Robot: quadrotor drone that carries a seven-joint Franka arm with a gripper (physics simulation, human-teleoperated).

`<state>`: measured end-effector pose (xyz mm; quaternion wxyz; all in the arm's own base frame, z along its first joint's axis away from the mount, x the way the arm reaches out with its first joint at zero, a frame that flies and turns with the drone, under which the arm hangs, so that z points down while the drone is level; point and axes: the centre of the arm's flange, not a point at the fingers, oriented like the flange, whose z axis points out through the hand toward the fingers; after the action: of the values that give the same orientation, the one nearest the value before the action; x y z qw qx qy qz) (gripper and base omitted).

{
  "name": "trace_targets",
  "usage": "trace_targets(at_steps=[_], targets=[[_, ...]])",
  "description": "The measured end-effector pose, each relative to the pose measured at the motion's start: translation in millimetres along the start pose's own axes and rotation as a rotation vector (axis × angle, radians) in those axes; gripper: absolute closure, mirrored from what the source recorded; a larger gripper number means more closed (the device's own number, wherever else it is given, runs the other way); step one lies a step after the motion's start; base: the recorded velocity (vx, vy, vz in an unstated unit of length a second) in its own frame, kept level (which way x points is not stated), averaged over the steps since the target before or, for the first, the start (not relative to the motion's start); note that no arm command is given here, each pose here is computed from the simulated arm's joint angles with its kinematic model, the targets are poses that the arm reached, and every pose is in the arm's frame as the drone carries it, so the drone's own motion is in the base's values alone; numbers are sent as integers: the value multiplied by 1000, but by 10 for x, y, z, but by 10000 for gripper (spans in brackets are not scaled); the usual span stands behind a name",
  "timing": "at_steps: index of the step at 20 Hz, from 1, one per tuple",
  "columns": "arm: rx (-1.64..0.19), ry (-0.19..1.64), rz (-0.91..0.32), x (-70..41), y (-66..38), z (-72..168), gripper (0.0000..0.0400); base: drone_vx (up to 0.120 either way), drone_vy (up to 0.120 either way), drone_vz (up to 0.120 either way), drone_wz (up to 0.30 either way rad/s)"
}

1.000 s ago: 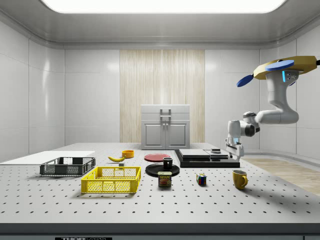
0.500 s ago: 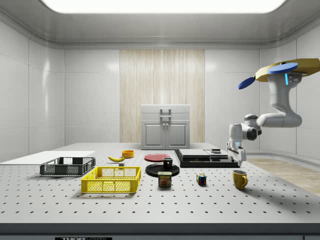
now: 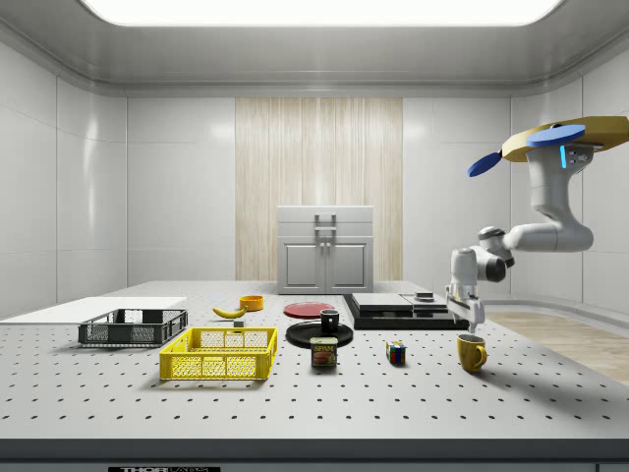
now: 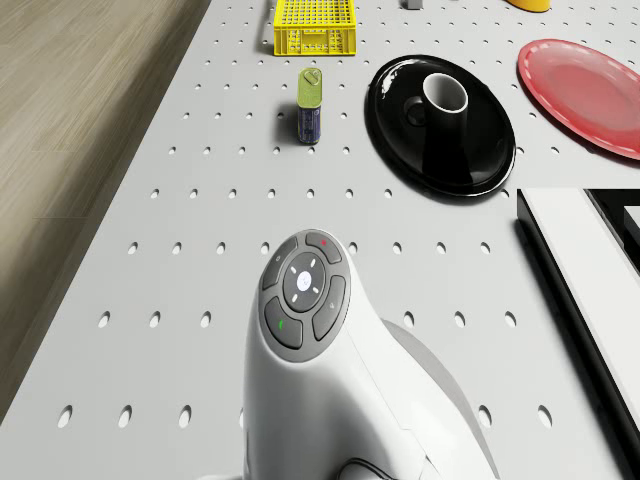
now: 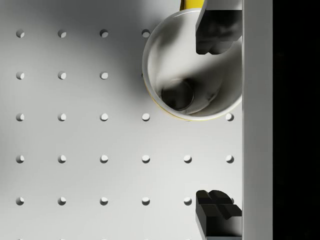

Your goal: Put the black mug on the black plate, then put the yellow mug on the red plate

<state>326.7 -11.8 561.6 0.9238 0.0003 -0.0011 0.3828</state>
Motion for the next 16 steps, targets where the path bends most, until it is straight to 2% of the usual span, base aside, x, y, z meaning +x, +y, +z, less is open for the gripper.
trace_targets(at_steps=[16], targets=[[0,0,0,-28,-28,234,0,0,0,0,0]])
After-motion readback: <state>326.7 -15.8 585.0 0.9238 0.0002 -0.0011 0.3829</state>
